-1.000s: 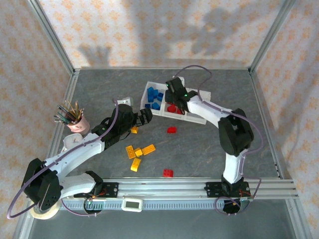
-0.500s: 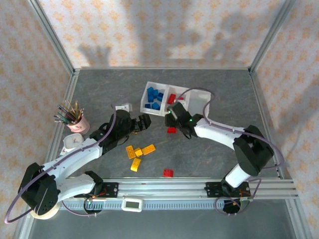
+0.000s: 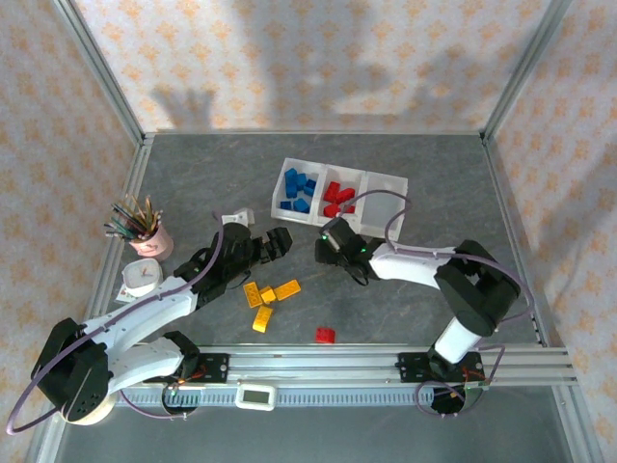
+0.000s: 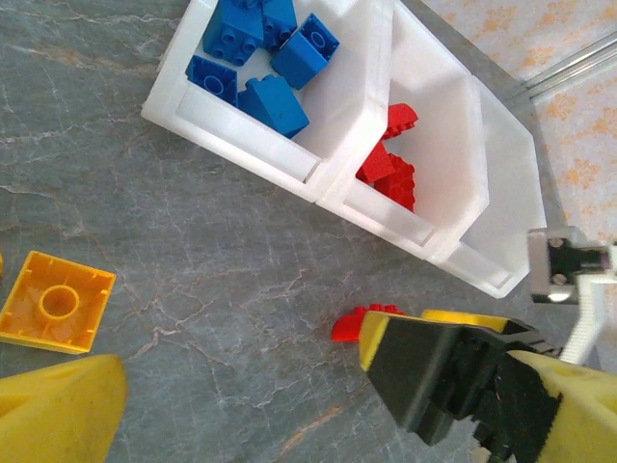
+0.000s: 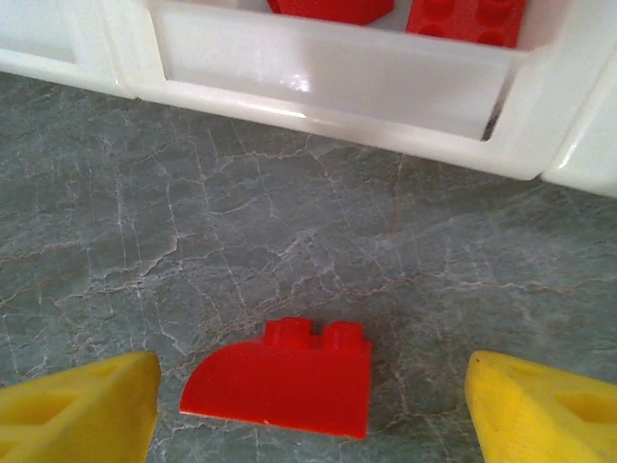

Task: Sort the legos into containers by color
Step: Pick up the lego from the center of the table.

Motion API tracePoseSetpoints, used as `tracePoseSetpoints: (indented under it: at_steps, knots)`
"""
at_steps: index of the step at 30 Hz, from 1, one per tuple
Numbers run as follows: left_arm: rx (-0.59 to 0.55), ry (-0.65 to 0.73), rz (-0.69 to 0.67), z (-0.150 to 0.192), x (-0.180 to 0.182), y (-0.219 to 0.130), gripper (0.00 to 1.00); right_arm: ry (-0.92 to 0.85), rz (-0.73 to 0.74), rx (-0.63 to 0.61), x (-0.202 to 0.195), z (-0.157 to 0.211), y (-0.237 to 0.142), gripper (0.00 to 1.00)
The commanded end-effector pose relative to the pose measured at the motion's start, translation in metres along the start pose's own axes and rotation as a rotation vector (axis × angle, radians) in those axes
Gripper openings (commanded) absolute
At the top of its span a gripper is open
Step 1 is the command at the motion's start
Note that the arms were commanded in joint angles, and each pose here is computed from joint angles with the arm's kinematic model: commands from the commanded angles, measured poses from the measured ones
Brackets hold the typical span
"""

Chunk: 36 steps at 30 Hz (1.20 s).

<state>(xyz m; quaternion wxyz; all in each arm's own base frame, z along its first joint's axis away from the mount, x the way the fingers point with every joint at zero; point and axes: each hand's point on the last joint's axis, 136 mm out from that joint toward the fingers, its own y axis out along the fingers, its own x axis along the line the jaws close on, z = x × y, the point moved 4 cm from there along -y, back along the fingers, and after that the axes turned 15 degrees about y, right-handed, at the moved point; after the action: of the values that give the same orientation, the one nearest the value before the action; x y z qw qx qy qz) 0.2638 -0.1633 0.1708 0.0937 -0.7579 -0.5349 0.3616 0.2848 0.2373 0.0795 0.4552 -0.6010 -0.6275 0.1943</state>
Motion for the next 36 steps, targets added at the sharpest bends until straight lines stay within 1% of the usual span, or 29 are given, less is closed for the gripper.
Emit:
tracePoseSetpoints:
  at_steps: [1, 5, 10, 17, 25, 31, 36]
  knots:
    - [-0.036, -0.017, 0.017, -0.006, -0.005, -0.001, 0.99, 0.012, -0.031, -0.026, 0.015, -0.005, 0.006, 0.83]
    - [-0.037, -0.015, 0.011, -0.006, -0.004, -0.001, 0.99, 0.002, 0.002, -0.025, 0.015, -0.005, 0.015, 0.83]
    - [-0.029, -0.008, 0.005, -0.005, -0.003, -0.001, 0.99, -0.010, 0.016, -0.016, 0.016, -0.001, 0.021, 0.78]
    - [-0.029, -0.002, 0.004, -0.006, -0.004, 0.001, 0.99, -0.016, 0.032, -0.004, 0.012, 0.003, 0.023, 0.64]
    - [-0.024, 0.003, 0.007, -0.007, -0.006, 0.001, 0.99, -0.024, 0.031, -0.013, 0.013, 0.000, 0.017, 0.52]
    - [-0.038, 0.014, 0.017, -0.016, -0.011, -0.001, 0.99, -0.027, -0.023, -0.052, 0.027, -0.018, -0.005, 0.49]
    - [-0.053, 0.050, 0.006, -0.028, -0.017, -0.003, 0.99, -0.051, -0.020, -0.131, 0.040, -0.051, -0.026, 0.50]
